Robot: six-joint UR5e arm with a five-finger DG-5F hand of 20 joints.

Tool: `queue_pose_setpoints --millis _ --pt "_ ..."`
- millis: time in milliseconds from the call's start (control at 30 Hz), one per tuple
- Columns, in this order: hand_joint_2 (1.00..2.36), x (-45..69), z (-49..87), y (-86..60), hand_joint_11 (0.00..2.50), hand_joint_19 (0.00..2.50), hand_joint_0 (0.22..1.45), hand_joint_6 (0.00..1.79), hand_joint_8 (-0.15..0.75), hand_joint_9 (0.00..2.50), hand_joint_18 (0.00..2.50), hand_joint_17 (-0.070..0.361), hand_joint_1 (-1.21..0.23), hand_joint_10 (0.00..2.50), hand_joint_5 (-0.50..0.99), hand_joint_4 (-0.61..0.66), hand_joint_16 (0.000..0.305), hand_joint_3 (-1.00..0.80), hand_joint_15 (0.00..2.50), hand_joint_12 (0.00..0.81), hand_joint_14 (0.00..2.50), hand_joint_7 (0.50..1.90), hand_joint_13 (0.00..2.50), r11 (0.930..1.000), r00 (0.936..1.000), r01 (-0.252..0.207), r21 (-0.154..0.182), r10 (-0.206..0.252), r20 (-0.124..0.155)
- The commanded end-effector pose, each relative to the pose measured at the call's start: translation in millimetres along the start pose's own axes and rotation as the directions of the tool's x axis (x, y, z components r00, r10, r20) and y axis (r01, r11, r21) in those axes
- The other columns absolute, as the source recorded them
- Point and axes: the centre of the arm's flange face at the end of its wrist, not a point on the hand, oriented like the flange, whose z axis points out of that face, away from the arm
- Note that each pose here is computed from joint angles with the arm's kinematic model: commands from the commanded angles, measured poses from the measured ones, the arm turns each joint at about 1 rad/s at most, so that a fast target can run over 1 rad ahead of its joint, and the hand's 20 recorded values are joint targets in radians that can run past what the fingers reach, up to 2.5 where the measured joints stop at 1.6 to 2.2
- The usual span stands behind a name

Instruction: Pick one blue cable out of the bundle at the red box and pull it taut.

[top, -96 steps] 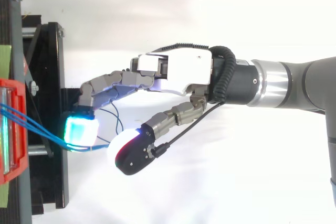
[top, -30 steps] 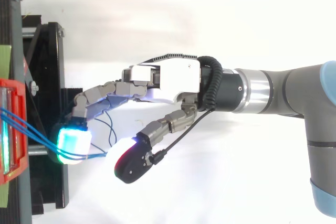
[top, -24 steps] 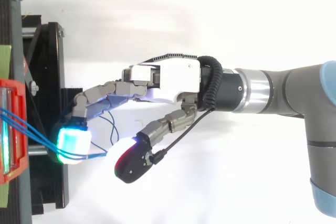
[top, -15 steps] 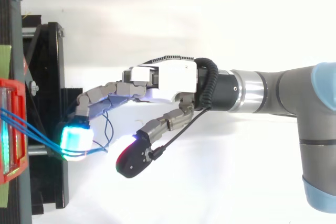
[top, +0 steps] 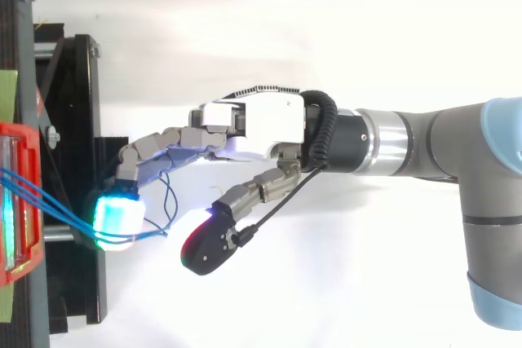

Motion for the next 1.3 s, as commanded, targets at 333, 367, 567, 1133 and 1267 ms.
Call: queue_pose_setpoints --millis 333,367,567,1133,1267 --pt "1.0 17.7 11.1 3.9 0.14 0.29 0.59 0.5 0.324 0.55 0.4 0.119 -0.7 0.0 -0.12 0.36 0.053 -0.49 0.17 0.367 0.01 0.98 0.43 0.9986 0.9986 0.05 0.014 -0.05 -0.018" --pt "1.0 21.1 9.5 2.2 0.14 0.29 0.59 0.5 0.324 0.55 0.4 0.119 -0.7 0.0 -0.13 0.36 0.053 -0.49 0.16 0.367 0.01 0.98 0.43 0.997 0.9971 0.073 0.024 -0.073 -0.023" --pt "1.0 24.8 9.6 1.7 0.14 0.29 0.59 0.5 0.325 0.55 0.4 0.12 -0.7 0.0 -0.13 0.36 0.053 -0.49 0.17 0.365 0.01 0.98 0.43 0.9956 0.9957 0.089 0.028 -0.089 -0.028" --pt "1.0 11.4 9.4 3.0 0.14 0.29 0.58 0.5 0.326 0.55 0.4 0.12 -0.66 0.0 -0.12 0.36 0.053 -0.48 0.17 0.366 0.01 0.98 0.43 0.9987 0.999 0.043 0.029 -0.043 -0.012" --pt "1.0 4.0 9.1 3.8 0.14 0.29 0.58 0.5 0.328 0.56 0.39 0.119 -0.66 0.0 -0.12 0.36 0.053 -0.48 0.17 0.367 0.01 0.99 0.43 0.9991 0.9994 0.031 0.028 -0.031 -0.014"
